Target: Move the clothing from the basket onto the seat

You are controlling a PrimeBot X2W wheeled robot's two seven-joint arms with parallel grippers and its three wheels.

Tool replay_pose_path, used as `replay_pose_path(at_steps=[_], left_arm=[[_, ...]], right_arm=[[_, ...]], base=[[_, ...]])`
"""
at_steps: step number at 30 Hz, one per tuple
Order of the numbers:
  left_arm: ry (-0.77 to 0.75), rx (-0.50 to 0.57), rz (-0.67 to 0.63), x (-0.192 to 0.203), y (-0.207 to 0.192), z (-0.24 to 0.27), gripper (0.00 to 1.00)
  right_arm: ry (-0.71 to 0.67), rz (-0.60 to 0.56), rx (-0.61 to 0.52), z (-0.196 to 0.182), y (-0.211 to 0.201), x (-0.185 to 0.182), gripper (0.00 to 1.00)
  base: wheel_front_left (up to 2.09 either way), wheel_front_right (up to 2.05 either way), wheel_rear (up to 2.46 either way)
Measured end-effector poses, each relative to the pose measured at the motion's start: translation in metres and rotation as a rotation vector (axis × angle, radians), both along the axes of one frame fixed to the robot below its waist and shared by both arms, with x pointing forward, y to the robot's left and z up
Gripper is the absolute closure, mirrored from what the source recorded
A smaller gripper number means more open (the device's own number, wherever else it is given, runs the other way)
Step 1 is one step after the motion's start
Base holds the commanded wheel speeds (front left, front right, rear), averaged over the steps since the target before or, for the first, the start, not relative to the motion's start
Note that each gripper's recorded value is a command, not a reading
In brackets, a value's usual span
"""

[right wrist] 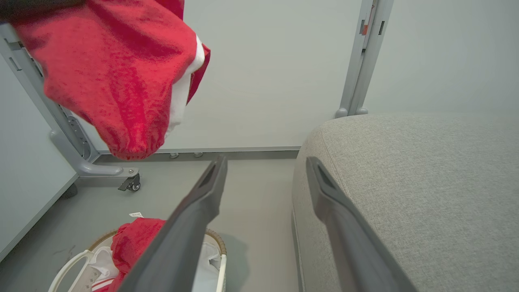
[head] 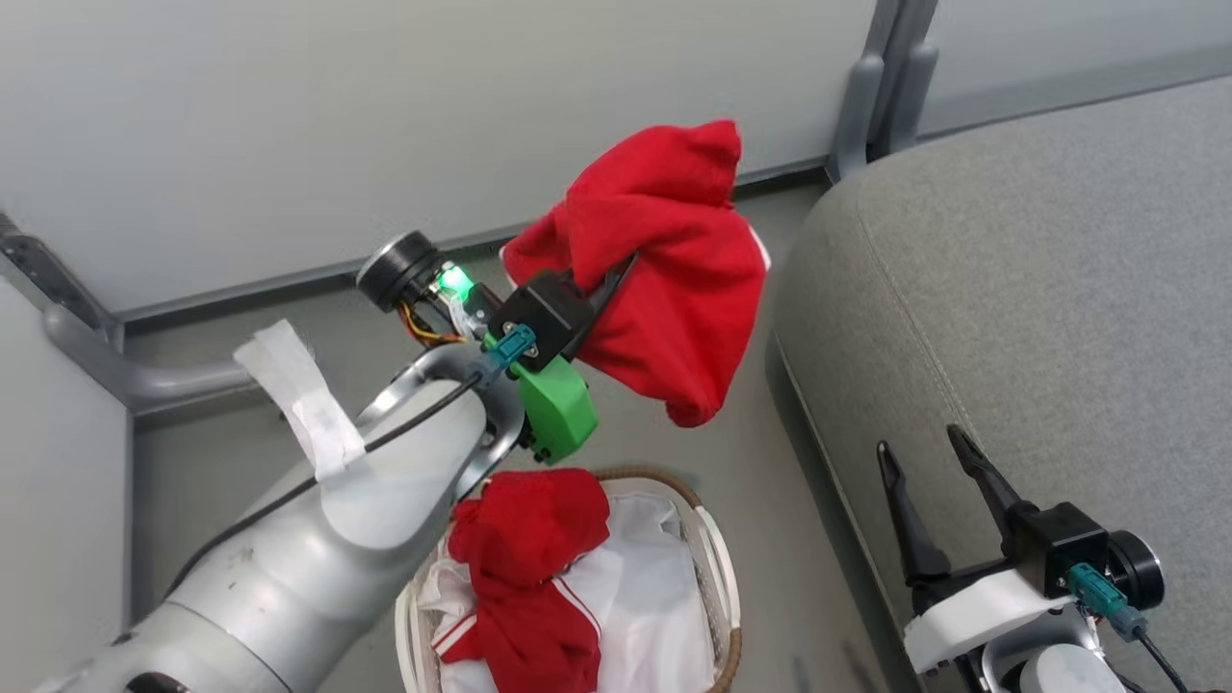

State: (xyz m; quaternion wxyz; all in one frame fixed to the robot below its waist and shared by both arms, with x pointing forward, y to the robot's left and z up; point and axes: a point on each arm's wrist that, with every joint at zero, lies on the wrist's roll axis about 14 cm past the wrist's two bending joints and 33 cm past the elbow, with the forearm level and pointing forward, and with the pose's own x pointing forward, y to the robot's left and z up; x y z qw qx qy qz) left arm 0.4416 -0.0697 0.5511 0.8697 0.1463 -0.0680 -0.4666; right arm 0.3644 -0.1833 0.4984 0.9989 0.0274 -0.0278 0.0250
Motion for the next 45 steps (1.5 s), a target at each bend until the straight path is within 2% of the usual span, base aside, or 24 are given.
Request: replay_pose_path(at_steps=[7,16,28,36,45], left_arm=[[-0.182,-0.037,-0.017,-0.014,0.003,0.081,1.0],[-0.27,-0.05,-0.029,-0.031,0.005,0.116,1.0],[-0.282,-0.062,-0.039,-0.041,0.008,0.12,1.0],[-0.256,-0.061,-0.055,-0.053,0.008,0.107,1.0],[-0.221,-0.052,-0.073,-0.063,0.008,0.093,1.0]], right_arm=[[-0.095,0.09,0.002,0.031,0.03,-0.007,0.0],[-0.199,0.176,-0.01,0.065,0.058,-0.004,0.0],[-0.327,0.248,0.057,0.116,0.079,0.016,0.0],[-0.252,0.335,0.073,0.102,0.109,0.036,0.0],[-0.19,0.513,0.125,0.098,0.159,0.036,0.0]], base=[[0.0,0.0,0.0],[0.0,0.0,0.0],[0.0,0.0,0.0],[0.0,0.0,0.0],[0.0,0.0,0.0]])
